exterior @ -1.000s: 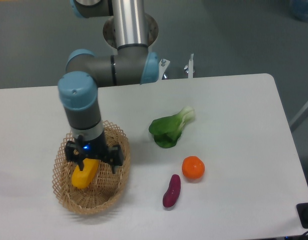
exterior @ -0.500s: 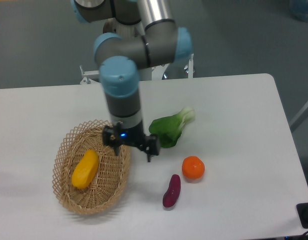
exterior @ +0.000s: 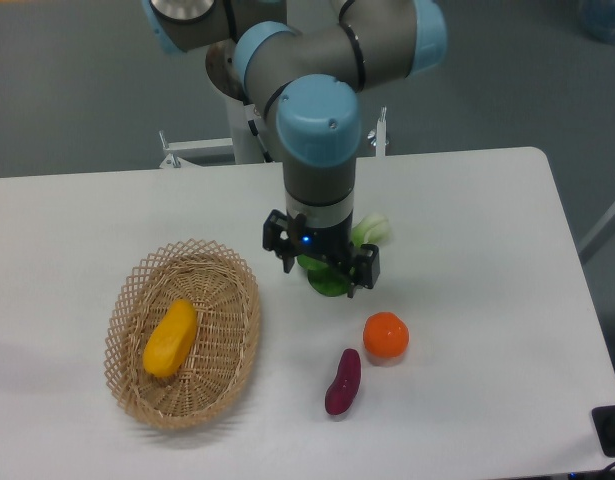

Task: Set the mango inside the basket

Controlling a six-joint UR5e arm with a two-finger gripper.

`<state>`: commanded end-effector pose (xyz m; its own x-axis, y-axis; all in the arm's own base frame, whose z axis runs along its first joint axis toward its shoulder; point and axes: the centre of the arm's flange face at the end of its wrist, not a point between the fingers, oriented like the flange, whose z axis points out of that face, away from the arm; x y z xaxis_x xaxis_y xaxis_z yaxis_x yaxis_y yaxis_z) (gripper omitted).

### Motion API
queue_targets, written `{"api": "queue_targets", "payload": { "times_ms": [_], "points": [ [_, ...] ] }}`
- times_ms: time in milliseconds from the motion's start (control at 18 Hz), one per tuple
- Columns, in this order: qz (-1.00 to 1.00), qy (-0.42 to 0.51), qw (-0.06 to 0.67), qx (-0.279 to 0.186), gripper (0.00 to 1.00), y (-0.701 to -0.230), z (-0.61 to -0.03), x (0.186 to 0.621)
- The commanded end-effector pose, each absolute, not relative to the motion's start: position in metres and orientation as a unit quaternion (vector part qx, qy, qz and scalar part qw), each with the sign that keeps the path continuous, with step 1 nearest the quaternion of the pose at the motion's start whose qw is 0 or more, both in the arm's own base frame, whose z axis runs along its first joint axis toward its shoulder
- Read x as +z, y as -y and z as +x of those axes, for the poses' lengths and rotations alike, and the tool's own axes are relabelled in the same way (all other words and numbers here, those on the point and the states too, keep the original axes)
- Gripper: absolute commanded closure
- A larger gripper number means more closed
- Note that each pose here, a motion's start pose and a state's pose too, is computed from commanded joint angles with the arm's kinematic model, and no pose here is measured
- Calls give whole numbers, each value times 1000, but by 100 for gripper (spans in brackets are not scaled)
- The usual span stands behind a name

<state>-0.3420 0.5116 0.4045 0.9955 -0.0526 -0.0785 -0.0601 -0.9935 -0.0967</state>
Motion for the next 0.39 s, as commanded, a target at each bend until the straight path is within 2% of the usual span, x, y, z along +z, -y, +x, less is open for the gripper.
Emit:
{"api": "queue_targets", "payload": {
  "times_ms": [389],
  "points": [
    [-998, -26, 49, 39, 0, -509, -343, 406]
  ]
}}
